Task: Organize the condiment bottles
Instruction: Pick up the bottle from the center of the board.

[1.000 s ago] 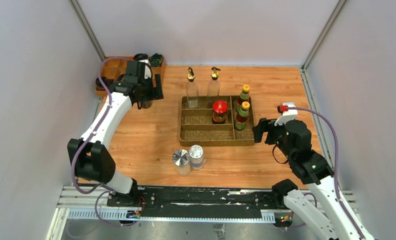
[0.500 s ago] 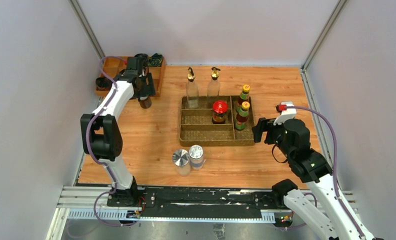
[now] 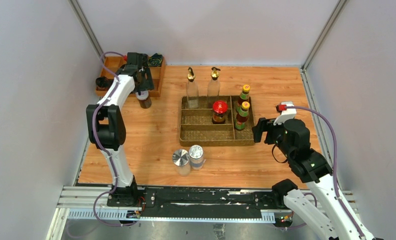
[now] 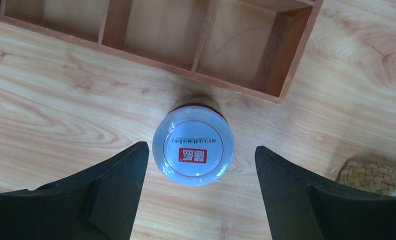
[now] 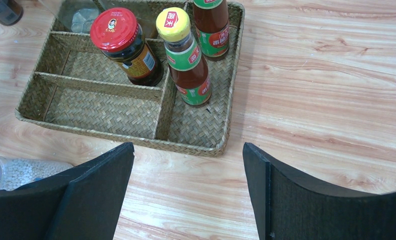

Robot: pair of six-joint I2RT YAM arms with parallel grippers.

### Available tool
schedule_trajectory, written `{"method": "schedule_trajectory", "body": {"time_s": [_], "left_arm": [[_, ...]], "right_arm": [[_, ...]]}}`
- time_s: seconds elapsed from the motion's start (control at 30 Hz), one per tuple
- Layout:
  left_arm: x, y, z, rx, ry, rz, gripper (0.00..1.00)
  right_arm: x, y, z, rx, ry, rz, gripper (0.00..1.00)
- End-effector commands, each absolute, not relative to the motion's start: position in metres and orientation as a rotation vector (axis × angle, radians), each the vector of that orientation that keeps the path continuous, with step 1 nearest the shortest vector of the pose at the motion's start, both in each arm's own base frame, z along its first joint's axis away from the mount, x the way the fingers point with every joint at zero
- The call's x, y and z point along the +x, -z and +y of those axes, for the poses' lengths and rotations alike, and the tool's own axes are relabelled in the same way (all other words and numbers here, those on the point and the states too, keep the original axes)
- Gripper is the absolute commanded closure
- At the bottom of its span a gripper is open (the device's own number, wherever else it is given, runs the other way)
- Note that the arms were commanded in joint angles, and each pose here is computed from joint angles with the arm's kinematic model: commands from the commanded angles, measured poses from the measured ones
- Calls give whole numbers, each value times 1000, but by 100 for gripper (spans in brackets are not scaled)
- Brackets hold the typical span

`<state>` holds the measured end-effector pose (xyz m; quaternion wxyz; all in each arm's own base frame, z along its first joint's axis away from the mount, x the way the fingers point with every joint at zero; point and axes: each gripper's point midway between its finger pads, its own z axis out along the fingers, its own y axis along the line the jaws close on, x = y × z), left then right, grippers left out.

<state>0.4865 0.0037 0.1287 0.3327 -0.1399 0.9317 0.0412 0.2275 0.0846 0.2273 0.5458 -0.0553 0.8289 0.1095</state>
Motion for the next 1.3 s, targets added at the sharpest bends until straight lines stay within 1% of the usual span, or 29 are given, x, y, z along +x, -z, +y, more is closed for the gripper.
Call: {"method": "schedule_trajectory", "body": {"time_s": [0.0,0.3,0.57,0.67,0.73,0.93,1.1,1.27], "left_arm": [[499,-132,14,-369,-123,2406,17],[491,-111,12,-378,-99,2449,17],[489,-99,8,-387,-79,2473,20],[485,-98,9,-395,-81,2475,24],[483,-96,9,-396,-85,2480,30],[480,-96,6,-397,-63,2494,42],[469,-105,-1,-380,-15,2489,44],[450,-123,-8,-330,-4,2472,44]], "right_arm": [[225,-225,88,-156,-271,1970,14],[226,-221,89,-159,-271,1984,14],[225,-220,89,-158,-268,1983,14],[225,-219,89,-159,-268,1987,14],[226,-220,89,-159,-268,1986,14],[224,-220,89,-158,-270,1981,14],[225,-219,90,-159,-275,1987,14],[225,-220,89,-159,-272,1980,14]]}}
